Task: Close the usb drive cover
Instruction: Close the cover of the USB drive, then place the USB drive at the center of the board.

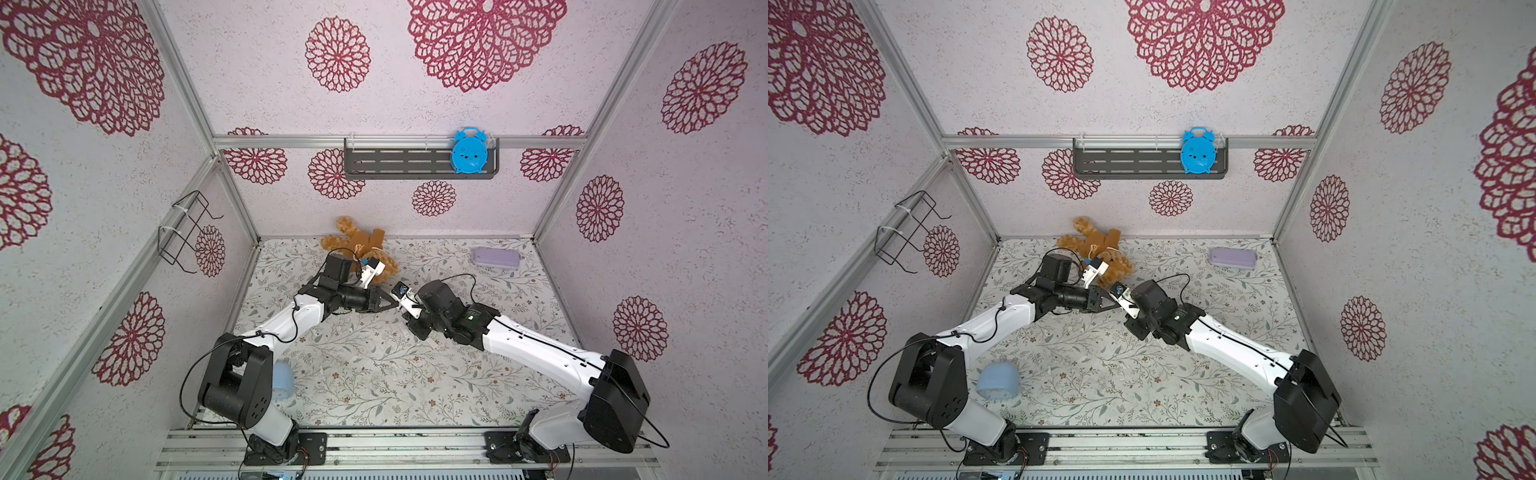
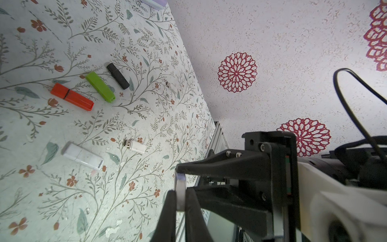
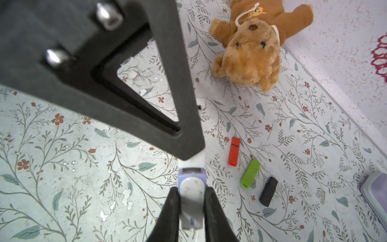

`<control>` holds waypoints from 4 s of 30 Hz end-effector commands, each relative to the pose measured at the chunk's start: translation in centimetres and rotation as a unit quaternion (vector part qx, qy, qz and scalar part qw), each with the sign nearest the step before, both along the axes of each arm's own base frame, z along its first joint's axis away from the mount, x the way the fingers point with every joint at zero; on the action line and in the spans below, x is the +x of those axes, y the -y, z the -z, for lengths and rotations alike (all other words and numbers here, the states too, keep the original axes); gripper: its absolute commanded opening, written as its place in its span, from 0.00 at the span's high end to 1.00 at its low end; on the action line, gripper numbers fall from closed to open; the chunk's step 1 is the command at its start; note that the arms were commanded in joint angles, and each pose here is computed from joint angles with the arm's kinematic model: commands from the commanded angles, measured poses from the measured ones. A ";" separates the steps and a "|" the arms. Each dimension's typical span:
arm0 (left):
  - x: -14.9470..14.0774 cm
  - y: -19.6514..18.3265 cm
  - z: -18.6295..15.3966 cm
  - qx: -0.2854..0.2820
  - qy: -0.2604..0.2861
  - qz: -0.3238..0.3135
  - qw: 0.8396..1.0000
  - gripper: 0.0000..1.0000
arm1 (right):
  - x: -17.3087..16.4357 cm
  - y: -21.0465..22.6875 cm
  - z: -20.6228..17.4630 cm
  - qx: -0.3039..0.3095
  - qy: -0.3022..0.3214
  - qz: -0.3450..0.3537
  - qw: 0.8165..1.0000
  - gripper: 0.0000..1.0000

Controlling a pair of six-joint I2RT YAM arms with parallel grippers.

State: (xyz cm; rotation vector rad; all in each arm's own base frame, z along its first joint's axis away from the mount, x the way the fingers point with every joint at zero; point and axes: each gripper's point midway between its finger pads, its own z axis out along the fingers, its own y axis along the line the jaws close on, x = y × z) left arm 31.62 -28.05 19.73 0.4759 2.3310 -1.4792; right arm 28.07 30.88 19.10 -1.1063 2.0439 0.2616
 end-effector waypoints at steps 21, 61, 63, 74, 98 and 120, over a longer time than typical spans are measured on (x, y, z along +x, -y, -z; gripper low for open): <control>-1.7 2.1 1.6 0.010 -0.029 0.053 0.998 0.92 | 2.3 -3.0 -10.2 0.109 0.124 -0.016 0.986 0.80; 4.9 -5.4 -6.5 0.052 0.132 -0.200 0.970 0.39 | 2.7 11.0 4.7 0.065 -0.064 0.212 0.973 0.82; 4.8 -6.2 -7.1 0.057 0.152 -0.221 0.962 0.38 | 2.6 12.1 6.8 0.050 -0.107 0.236 0.964 0.82; 3.7 -11.6 -9.1 0.111 0.252 -0.325 0.905 0.26 | 3.1 13.3 14.0 -0.043 -0.235 0.281 0.929 0.82; 3.0 -15.9 -4.2 0.173 0.188 -0.394 0.883 0.22 | 4.6 12.8 13.5 -0.092 -0.250 0.275 0.924 0.60; 0.6 -19.8 13.6 0.381 -0.136 -0.357 0.842 0.45 | 6.8 7.9 3.5 0.047 -0.155 0.235 0.958 0.49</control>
